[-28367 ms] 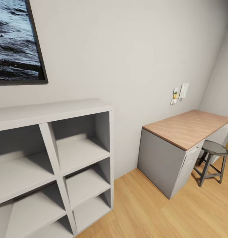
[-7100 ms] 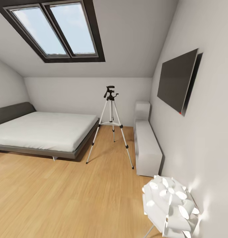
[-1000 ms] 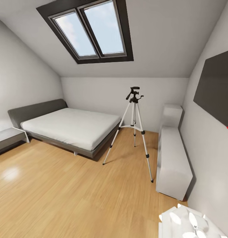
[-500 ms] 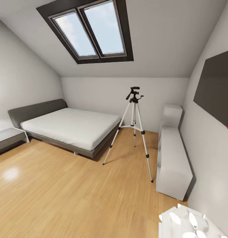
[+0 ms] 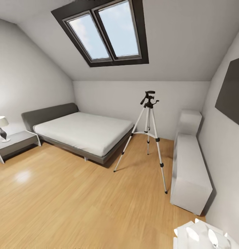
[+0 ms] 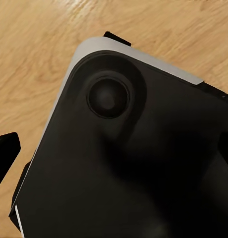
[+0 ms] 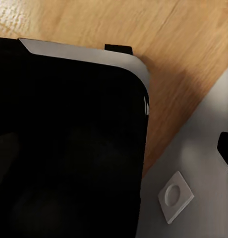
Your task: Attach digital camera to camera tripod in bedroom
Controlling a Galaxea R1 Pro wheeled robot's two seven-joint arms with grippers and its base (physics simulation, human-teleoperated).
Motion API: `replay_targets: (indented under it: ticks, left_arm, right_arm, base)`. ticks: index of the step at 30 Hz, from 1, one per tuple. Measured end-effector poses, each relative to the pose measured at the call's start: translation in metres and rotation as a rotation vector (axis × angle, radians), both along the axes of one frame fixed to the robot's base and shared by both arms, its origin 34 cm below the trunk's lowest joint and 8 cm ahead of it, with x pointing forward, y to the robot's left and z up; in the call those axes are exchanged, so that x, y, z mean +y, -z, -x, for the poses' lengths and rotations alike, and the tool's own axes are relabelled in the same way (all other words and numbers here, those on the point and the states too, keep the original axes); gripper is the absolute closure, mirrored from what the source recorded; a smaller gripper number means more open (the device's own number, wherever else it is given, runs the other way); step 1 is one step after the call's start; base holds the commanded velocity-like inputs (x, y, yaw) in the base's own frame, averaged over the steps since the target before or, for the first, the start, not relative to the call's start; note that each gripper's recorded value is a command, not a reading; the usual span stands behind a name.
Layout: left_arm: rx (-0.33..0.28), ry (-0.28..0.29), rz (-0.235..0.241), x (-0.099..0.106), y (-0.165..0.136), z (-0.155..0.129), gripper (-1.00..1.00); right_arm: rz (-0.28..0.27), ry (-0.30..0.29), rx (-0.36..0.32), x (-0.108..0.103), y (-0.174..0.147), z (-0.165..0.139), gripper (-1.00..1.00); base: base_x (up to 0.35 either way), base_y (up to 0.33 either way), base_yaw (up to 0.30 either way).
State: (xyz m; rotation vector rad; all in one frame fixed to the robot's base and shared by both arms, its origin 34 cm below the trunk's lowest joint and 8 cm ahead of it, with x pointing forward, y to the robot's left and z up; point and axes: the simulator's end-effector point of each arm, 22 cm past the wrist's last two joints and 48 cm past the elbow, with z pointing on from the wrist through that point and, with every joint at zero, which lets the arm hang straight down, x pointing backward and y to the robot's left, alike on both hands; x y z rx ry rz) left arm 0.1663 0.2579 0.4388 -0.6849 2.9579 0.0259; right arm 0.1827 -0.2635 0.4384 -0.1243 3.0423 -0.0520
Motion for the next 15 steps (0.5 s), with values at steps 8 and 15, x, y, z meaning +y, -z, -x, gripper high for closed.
replay_targets:
  ticks: [8, 15]
  left_arm:
    - [0.000, 0.000, 0.000, 0.0000, 0.0000, -0.0002, -1.00]
    - [0.000, 0.000, 0.000, 0.0000, 0.0000, -0.0001, -1.00]
  right_arm:
    - [-0.001, -0.002, -0.004, 0.0002, -0.0001, -0.0010, -1.00]
    - [-0.001, -0.003, -0.005, 0.0003, -0.0001, -0.0012, -1.00]
  base:
    - [0.000, 0.000, 0.043]
    - [0.000, 0.000, 0.006]
